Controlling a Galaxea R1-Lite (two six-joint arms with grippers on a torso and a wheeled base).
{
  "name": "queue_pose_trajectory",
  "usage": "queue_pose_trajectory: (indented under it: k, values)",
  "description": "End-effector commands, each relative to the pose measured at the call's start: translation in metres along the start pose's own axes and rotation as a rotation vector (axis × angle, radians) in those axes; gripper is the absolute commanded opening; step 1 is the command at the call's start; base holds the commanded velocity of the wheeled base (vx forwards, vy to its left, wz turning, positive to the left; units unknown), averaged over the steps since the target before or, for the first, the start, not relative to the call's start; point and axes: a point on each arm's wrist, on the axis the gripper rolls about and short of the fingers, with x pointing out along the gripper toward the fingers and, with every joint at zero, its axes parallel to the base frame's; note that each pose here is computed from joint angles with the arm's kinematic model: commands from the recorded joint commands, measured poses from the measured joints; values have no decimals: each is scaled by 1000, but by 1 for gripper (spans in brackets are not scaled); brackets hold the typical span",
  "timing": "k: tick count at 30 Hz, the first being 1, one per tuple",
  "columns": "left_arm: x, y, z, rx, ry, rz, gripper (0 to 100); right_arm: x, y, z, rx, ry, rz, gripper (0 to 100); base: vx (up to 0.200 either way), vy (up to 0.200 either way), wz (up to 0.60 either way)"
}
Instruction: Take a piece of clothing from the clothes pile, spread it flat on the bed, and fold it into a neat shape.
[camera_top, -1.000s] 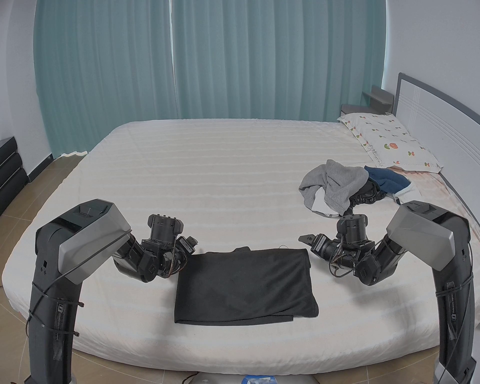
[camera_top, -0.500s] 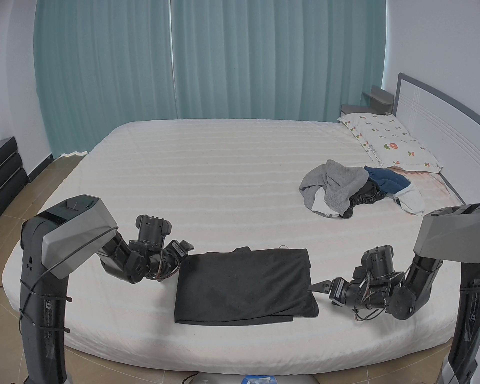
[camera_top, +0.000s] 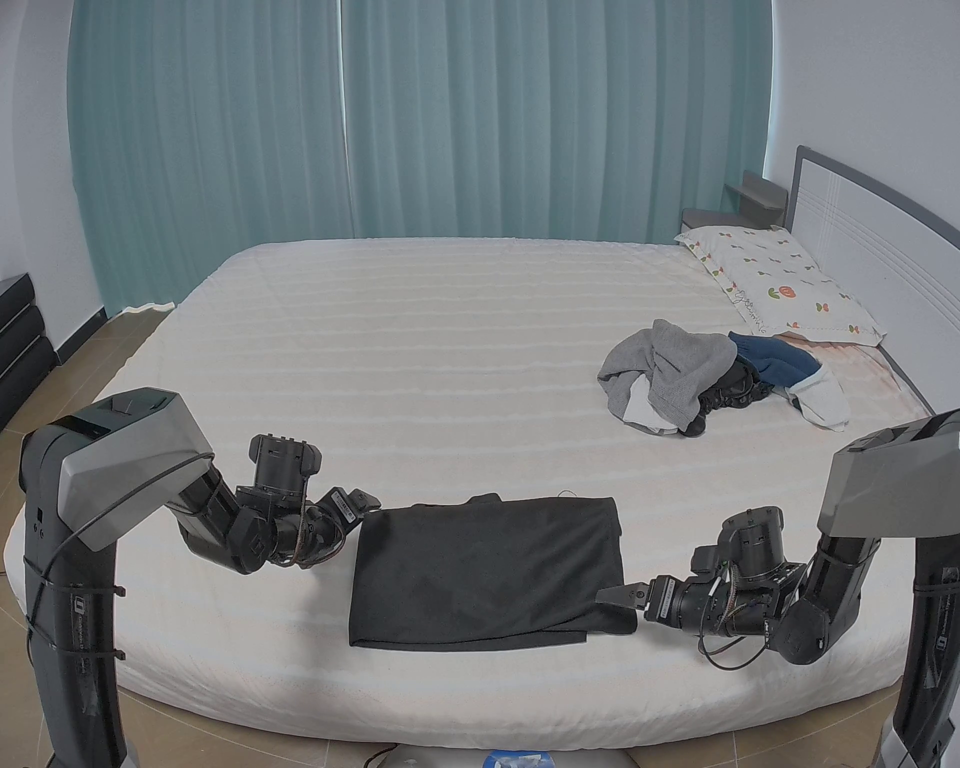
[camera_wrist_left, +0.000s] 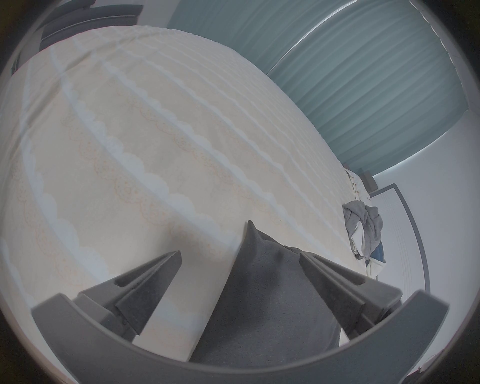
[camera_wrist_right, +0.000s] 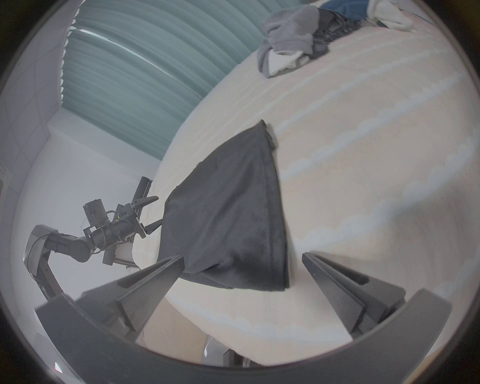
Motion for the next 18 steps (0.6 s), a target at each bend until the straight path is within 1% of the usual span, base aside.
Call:
queue_pose_trajectory:
  k: [1, 5, 12, 13, 18]
  values:
    - [-1, -1, 1, 0, -3, -3, 100, 12, -3, -4, -16, 15, -2, 100, 0, 0, 0]
    - [-1, -1, 1, -1, -4, -3, 100, 15, -3, -8, -23, 11, -28, 100, 0, 0, 0]
    - [-1, -1, 0, 0, -2, -2, 100, 17, -4, -9, -27, 15, -33, 100, 0, 0, 0]
    - [-1, -1, 0, 0, -2, -2, 100, 17, -4, -9, -27, 15, -33, 0, 0, 0, 0]
    - [-1, -1, 0, 0, -1, -1, 100, 14, -5, -11, -32, 18, -36, 0, 0, 0, 0]
